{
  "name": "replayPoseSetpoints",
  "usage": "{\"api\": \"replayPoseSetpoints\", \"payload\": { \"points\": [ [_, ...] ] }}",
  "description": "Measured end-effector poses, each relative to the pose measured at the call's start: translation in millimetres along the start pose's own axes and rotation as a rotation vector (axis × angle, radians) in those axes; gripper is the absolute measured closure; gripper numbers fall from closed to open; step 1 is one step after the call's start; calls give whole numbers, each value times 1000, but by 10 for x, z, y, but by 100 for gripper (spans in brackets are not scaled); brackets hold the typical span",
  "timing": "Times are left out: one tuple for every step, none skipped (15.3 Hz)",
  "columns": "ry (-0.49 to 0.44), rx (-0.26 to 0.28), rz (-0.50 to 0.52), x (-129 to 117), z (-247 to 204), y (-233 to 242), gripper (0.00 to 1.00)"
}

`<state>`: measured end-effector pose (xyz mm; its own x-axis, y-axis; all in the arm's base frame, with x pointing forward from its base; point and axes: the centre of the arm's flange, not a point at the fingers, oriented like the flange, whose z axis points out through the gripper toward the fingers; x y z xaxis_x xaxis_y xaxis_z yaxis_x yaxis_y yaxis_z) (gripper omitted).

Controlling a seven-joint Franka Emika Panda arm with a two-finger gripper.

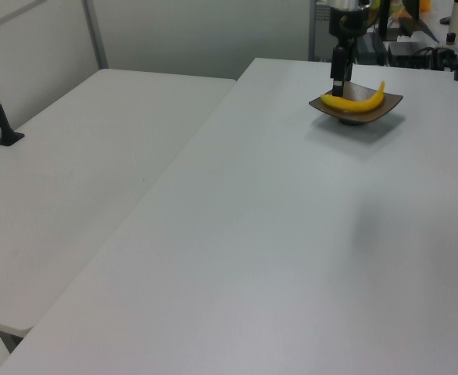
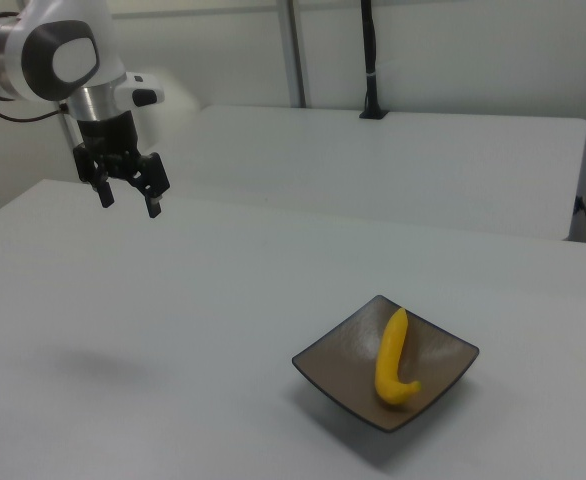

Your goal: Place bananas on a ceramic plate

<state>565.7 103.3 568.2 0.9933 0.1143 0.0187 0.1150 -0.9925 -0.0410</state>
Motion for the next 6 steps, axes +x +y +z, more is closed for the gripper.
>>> {"api": "replayPoseSetpoints", "payload": {
  "points": [
    [-1,0,3,-2,4,-15,0],
    [-2,0,6,-2,9,-15,0],
    [-3,0,8,-2,16,-4,0],
    [-5,-1,11,-2,27,14,0],
    [-10,-1,17,-1,48,47,0],
    [-11,-3,20,-1,56,68,0]
  ]
}}
